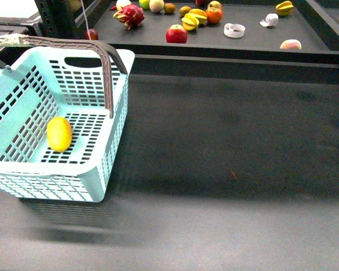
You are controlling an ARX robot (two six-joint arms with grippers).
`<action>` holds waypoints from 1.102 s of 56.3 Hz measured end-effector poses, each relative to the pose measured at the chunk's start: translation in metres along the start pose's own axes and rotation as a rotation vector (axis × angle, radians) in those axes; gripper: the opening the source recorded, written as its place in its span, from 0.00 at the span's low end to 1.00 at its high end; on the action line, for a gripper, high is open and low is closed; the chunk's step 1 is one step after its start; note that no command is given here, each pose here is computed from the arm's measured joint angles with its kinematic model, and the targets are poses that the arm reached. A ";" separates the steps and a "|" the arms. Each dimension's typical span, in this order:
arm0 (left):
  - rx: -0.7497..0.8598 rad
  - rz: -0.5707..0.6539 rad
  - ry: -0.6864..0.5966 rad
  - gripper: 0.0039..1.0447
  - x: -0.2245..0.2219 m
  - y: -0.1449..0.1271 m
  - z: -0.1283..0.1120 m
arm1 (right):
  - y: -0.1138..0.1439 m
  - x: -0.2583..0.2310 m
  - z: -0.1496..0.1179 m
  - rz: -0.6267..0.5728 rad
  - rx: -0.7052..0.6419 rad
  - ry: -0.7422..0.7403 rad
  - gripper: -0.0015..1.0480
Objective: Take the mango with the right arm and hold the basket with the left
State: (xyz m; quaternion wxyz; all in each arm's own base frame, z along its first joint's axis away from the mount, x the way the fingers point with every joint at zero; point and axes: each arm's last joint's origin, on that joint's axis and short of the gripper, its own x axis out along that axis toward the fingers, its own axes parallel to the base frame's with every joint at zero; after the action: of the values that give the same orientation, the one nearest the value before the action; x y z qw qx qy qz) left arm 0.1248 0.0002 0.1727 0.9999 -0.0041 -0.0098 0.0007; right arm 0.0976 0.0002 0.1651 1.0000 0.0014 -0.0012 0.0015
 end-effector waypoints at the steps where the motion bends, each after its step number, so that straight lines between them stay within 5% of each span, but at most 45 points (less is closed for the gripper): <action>1: 0.000 0.000 0.000 0.04 -0.001 0.000 0.000 | 0.000 0.000 0.000 0.000 0.000 0.000 0.92; 62: 0.001 0.000 0.003 0.04 -0.028 0.000 -0.002 | 0.000 0.000 0.000 0.000 0.000 0.000 0.92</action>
State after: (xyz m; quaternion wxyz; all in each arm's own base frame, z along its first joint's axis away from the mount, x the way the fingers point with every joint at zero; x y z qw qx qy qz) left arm 0.0968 0.0001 0.1699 1.0000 -0.0037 -0.0081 0.0005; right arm 0.0976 0.0002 0.1651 1.0000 0.0014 -0.0012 0.0015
